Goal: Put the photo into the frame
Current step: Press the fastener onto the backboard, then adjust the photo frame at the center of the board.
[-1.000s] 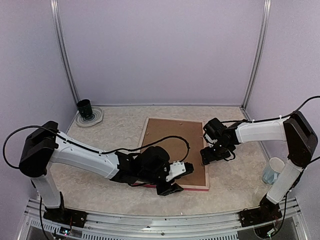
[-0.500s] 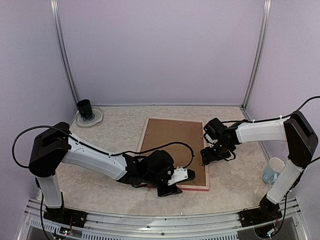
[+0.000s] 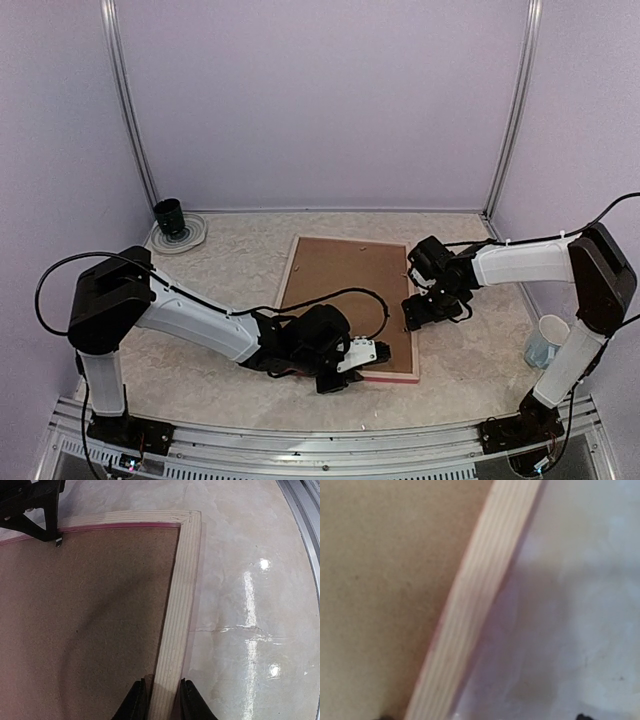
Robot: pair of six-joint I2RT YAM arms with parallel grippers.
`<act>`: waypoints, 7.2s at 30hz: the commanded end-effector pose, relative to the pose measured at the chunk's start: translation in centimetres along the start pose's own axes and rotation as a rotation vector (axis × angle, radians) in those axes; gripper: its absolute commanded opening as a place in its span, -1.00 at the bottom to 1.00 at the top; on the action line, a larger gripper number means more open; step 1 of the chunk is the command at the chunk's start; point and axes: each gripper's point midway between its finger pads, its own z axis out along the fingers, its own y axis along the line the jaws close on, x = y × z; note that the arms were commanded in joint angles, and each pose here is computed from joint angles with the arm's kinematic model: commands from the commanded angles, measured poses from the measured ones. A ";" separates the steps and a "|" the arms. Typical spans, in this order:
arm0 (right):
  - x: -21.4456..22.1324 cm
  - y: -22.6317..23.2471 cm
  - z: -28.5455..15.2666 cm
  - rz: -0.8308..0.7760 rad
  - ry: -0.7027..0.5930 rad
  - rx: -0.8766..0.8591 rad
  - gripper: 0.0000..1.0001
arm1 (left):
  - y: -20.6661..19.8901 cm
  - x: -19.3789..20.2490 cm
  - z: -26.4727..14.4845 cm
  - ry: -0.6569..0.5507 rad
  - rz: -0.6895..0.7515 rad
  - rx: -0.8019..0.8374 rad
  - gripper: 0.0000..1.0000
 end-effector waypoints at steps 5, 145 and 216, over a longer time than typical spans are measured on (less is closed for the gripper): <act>2.7 -1.1 -0.4 -0.001 0.094 0.028 0.63 | 0.7 0.5 0.7 0.018 -0.027 -0.026 -0.53; -1.0 -0.7 0.9 -0.015 0.097 0.094 0.59 | 2.2 0.9 1.7 0.042 -0.122 -0.149 -0.90; -17.0 -2.7 5.3 0.093 -0.158 0.032 0.52 | 22.9 17.1 -8.4 -0.040 -1.223 -0.449 -0.31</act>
